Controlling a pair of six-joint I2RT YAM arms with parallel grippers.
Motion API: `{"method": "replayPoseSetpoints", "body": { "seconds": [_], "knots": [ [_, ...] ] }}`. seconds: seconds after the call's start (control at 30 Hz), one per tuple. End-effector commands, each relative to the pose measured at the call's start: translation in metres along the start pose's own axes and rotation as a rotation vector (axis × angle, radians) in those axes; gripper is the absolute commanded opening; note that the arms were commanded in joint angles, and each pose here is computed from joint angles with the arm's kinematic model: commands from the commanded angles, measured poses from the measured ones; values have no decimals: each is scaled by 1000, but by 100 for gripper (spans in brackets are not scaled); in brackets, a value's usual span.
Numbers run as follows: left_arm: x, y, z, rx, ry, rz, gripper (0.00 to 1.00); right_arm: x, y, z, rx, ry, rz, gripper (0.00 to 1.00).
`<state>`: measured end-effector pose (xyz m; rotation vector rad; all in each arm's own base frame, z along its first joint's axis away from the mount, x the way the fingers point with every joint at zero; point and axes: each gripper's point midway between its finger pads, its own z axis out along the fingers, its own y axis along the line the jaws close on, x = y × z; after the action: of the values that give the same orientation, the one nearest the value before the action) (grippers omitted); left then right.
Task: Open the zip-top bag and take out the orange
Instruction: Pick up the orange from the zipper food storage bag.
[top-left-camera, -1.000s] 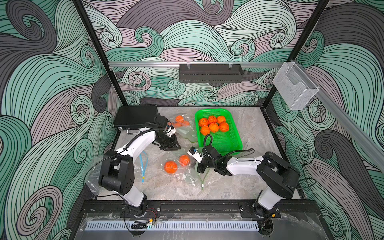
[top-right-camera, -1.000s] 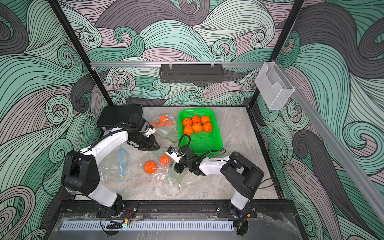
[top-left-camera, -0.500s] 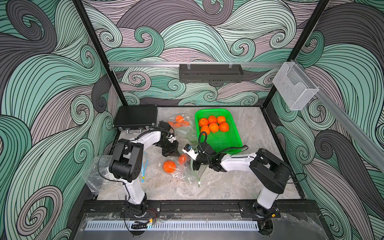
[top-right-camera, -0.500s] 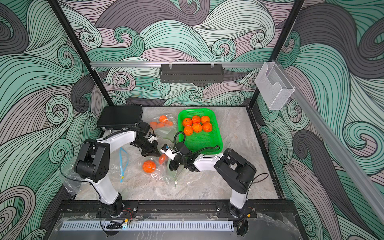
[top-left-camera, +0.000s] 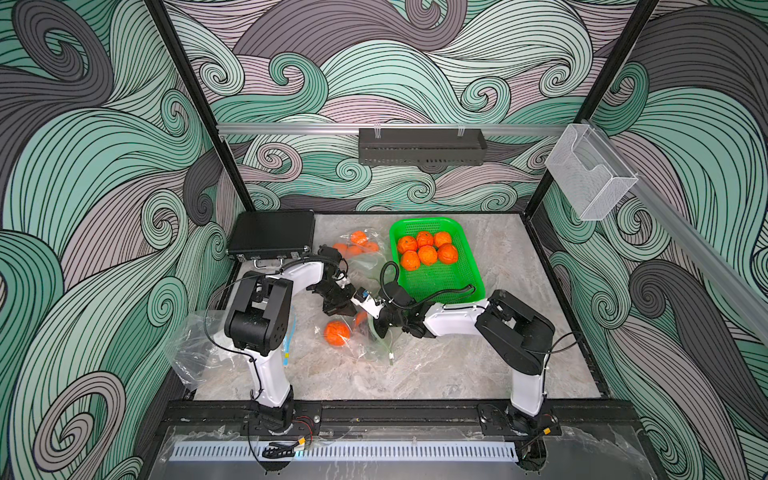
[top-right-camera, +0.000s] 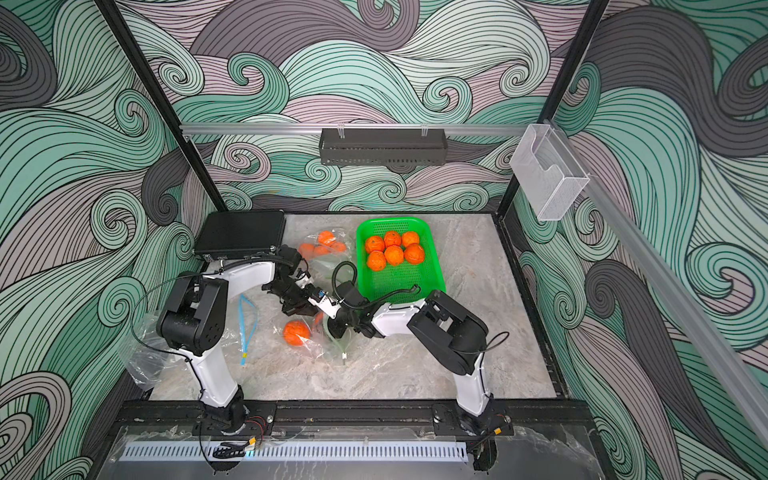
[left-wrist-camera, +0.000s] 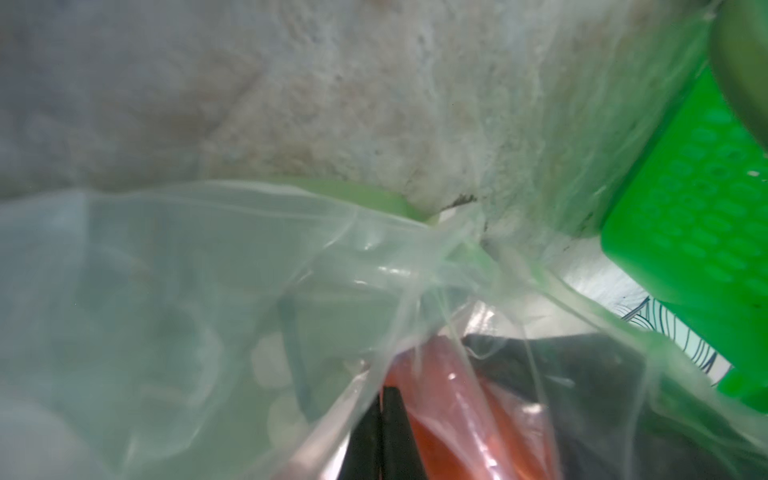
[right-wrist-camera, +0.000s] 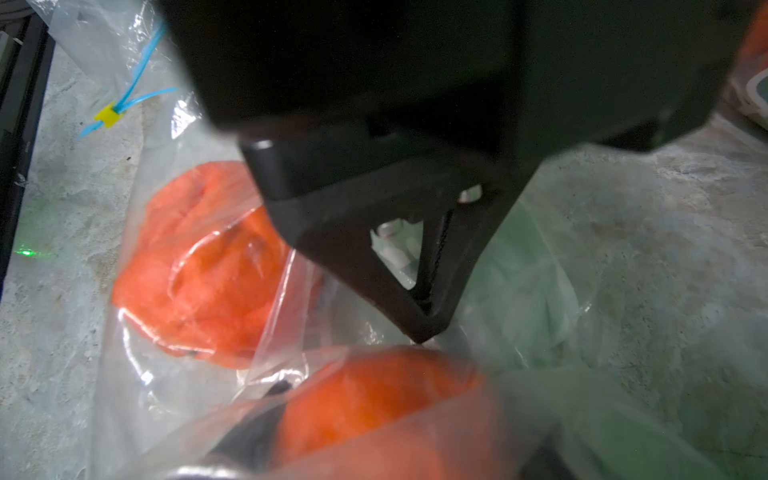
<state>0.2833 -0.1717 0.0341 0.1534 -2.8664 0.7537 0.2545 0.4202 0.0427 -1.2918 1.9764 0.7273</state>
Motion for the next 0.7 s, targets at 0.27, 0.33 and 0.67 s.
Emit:
{"method": "replayPoseSetpoints", "body": {
  "seconds": [0.27,0.33,0.67],
  "knots": [
    [17,24,4,-151,110,2,0,9,14,-51,11,48,0,68],
    [16,26,4,-160,108,0,0,9,13,-63,18,37,6,68],
    [11,28,-5,-186,63,0,0,0,1,-124,83,-19,62,67]
  ]
}}
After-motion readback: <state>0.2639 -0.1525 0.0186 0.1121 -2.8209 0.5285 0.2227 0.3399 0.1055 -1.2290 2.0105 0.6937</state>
